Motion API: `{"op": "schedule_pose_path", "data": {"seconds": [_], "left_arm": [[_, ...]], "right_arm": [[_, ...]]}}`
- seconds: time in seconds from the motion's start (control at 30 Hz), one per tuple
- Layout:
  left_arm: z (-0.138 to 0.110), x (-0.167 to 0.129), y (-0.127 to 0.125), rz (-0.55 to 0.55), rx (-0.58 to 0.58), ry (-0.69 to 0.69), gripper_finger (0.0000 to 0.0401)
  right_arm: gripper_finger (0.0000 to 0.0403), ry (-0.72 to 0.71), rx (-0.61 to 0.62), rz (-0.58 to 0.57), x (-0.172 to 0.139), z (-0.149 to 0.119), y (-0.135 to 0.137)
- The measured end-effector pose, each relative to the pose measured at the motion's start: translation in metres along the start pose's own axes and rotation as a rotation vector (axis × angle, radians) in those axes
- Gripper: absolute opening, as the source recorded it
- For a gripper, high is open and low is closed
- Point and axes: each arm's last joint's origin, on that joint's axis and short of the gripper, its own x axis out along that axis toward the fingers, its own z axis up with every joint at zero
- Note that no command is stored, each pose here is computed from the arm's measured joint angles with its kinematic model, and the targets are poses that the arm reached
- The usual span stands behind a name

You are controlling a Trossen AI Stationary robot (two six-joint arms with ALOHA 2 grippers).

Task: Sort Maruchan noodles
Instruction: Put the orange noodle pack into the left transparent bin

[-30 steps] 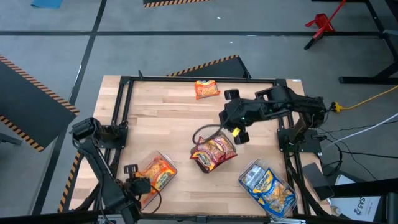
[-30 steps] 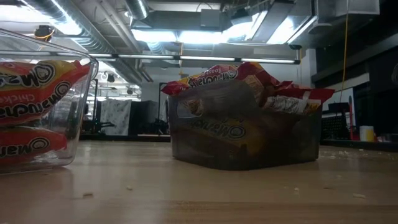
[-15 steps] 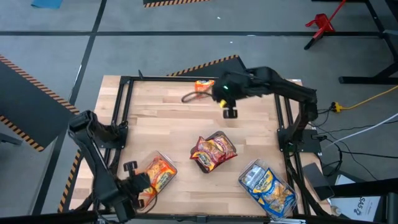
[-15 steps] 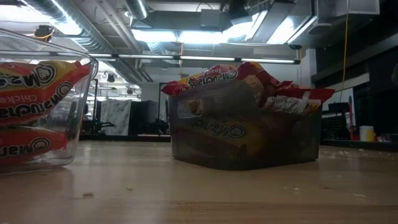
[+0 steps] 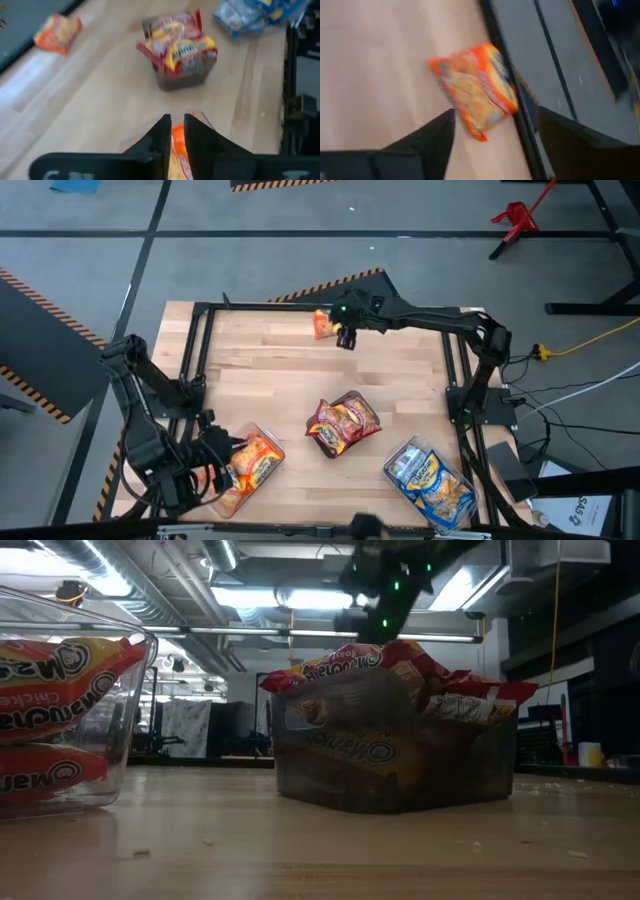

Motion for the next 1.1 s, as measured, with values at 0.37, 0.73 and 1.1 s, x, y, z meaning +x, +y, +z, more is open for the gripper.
{"op": "schedule_pose_path", "data": {"seconds": [0.37, 0.73, 1.1], "left_arm": [[0.026, 0.008, 0.029, 0.117, 0.006, -0.078, 0.0083], [0.04, 0.016, 0.043, 0.18, 0.047, -0.065, 0.0084], [0.039, 0.016, 0.046, 0.203, 0.104, -0.053, 0.0084]], "right_arm": [[0.0339, 0.051, 0.58, 0.063, 0.067, -0.036, -0.054], [0.034, 0.15, 0.657, 0.089, 0.11, -0.053, -0.044], [0.0271, 0.218, 0.695, 0.224, 0.14, -0.065, -0.031]]}}
